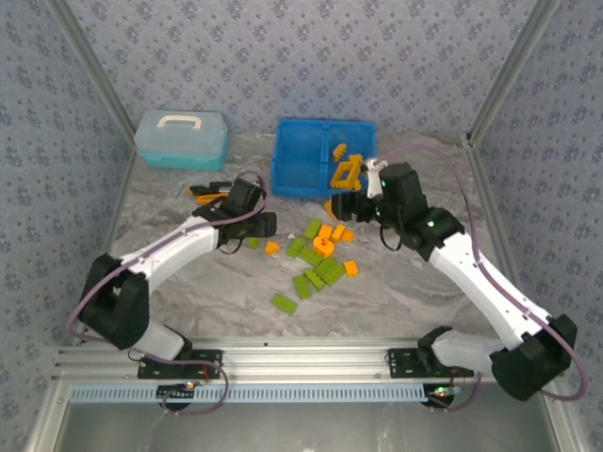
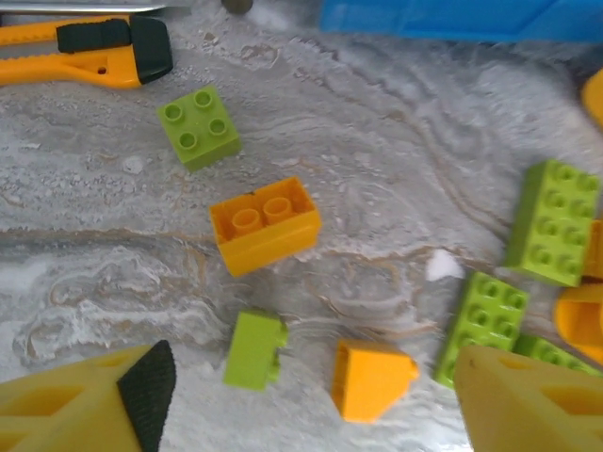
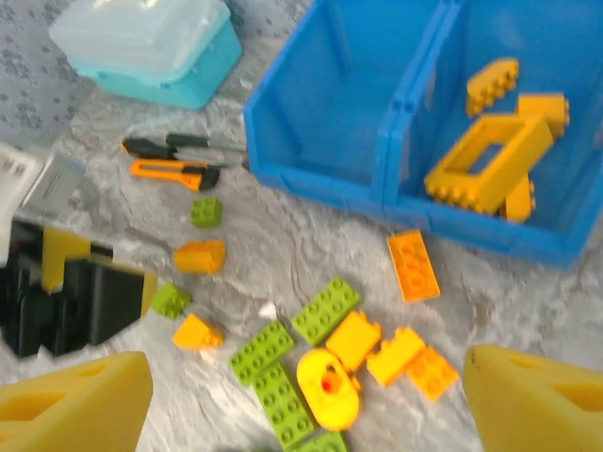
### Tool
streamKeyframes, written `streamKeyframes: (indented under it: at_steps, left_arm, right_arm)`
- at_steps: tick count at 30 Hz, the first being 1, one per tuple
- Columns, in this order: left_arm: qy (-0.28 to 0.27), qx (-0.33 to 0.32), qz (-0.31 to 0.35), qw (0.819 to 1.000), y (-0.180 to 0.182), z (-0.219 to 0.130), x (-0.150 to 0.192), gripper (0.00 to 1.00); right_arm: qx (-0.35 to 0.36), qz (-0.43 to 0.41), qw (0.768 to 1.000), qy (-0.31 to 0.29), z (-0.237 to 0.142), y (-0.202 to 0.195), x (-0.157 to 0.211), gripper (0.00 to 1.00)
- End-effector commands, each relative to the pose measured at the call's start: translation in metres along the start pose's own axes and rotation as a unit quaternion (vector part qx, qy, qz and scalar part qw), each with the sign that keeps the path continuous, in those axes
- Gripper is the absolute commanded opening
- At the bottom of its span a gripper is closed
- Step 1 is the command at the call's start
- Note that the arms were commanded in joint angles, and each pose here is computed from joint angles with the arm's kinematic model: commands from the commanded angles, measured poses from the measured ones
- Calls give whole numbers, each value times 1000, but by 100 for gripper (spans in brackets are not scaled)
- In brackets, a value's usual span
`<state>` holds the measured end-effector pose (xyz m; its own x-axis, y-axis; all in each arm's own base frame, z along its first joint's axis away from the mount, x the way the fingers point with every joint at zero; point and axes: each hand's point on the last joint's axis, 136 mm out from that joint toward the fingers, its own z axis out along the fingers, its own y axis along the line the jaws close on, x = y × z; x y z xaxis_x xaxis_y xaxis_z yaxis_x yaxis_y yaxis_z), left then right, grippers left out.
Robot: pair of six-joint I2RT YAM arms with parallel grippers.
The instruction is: Sort the legos into containers by color
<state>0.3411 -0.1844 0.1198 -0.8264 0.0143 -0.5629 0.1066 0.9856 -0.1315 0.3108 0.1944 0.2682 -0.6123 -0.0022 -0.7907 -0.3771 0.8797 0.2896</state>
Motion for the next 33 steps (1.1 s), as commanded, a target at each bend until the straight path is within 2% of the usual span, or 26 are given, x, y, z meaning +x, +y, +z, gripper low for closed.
streamKeyframes:
  at_steps: [1,7,17,22,24,29,31,33]
  left_arm:
    - [16,-2,-13,1000,6,14,-7,74]
    - [63,-7,5,998,12,42,11,68]
    - [100,-17,-6,995,21,63,43,52]
    - [110,-23,-6,994,26,67,56,47]
    - [112,-24,-7,993,27,67,59,42]
    - [97,-6,-12,995,21,53,49,26]
    - [77,17,-17,997,11,37,33,24]
    - [34,48,-20,998,-2,14,6,23]
  right_arm:
    - [10,29,999,12,-7,-5,22,94]
    - [30,30,998,40,-12,-15,46,100]
    - [22,41,999,26,10,-10,30,100]
    - [28,40,998,27,12,-11,28,100]
    - [31,41,998,28,11,-12,29,100]
    - [37,49,998,28,8,-15,32,100]
    - [38,50,998,24,5,-15,31,100]
    - [41,52,998,16,1,-16,28,100]
